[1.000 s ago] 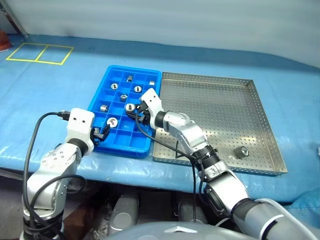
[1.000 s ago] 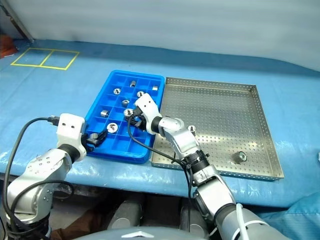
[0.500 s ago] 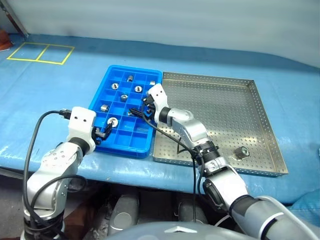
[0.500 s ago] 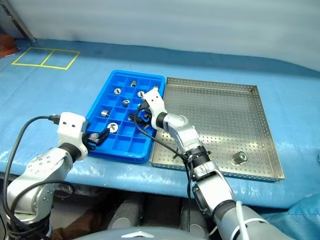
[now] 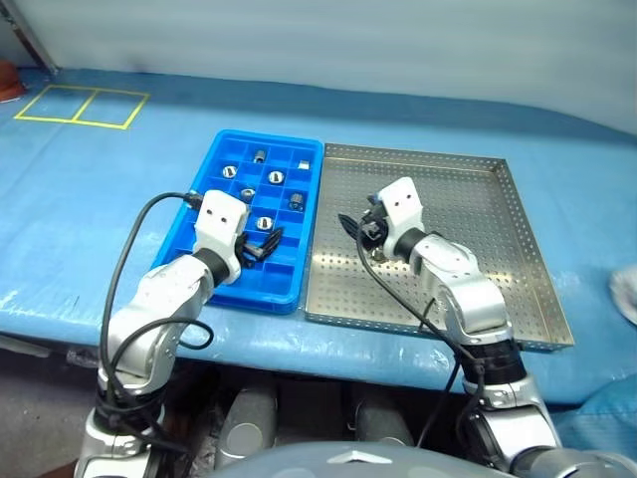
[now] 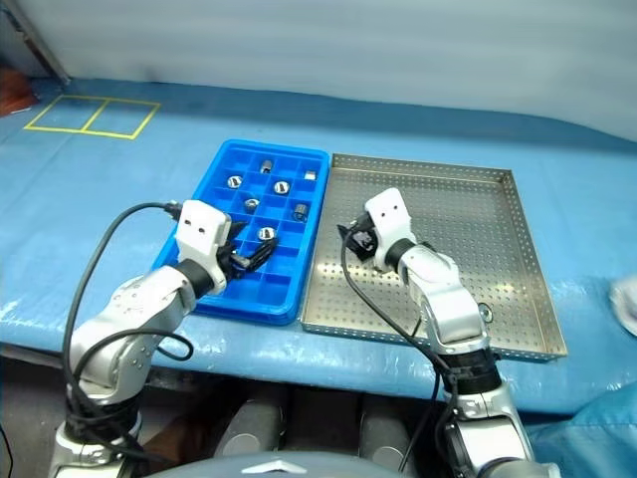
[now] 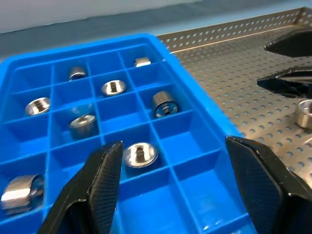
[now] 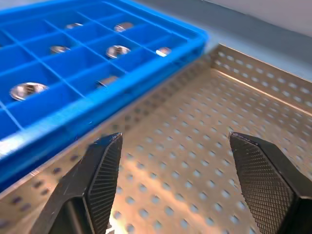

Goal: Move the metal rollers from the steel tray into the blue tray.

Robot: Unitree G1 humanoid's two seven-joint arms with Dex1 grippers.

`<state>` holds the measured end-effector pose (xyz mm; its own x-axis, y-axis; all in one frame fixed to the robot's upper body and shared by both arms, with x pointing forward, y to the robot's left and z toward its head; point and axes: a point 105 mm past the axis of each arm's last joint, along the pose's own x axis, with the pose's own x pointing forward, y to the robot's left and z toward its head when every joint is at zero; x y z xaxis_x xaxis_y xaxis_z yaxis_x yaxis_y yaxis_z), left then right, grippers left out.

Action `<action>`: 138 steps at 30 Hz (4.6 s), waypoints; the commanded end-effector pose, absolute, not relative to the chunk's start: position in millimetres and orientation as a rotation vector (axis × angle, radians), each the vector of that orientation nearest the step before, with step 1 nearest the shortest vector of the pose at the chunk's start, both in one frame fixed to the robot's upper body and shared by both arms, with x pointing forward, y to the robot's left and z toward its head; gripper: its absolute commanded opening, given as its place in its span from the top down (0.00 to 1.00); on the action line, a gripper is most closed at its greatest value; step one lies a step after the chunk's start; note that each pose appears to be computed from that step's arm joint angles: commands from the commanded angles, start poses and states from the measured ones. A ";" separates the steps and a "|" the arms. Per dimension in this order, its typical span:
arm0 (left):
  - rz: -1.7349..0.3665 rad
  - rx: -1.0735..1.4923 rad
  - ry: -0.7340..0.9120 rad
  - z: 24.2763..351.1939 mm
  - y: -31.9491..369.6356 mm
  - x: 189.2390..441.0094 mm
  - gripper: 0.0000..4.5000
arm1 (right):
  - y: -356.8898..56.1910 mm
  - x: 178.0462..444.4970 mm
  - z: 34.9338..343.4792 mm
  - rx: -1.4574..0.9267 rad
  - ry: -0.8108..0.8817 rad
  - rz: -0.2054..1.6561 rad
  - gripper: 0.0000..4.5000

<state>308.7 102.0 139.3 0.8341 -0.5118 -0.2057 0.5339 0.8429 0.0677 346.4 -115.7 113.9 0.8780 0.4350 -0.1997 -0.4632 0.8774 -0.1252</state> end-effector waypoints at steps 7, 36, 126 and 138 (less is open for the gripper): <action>-0.662 0.159 0.166 141.5 82.4 315.3 0.19 | -117.5 336.0 93.9 -0.103 0.235 0.411 0.18; -0.620 0.151 0.194 132.0 88.7 315.7 0.19 | -114.6 329.8 55.2 -0.072 0.380 0.413 0.33; -0.838 -0.080 0.314 123.0 55.0 284.0 0.19 | -261.0 262.0 72.6 -0.366 0.606 0.041 0.34; -0.792 -0.061 0.311 122.7 64.6 289.4 0.19 | -244.3 265.6 77.5 -0.331 0.572 0.095 0.65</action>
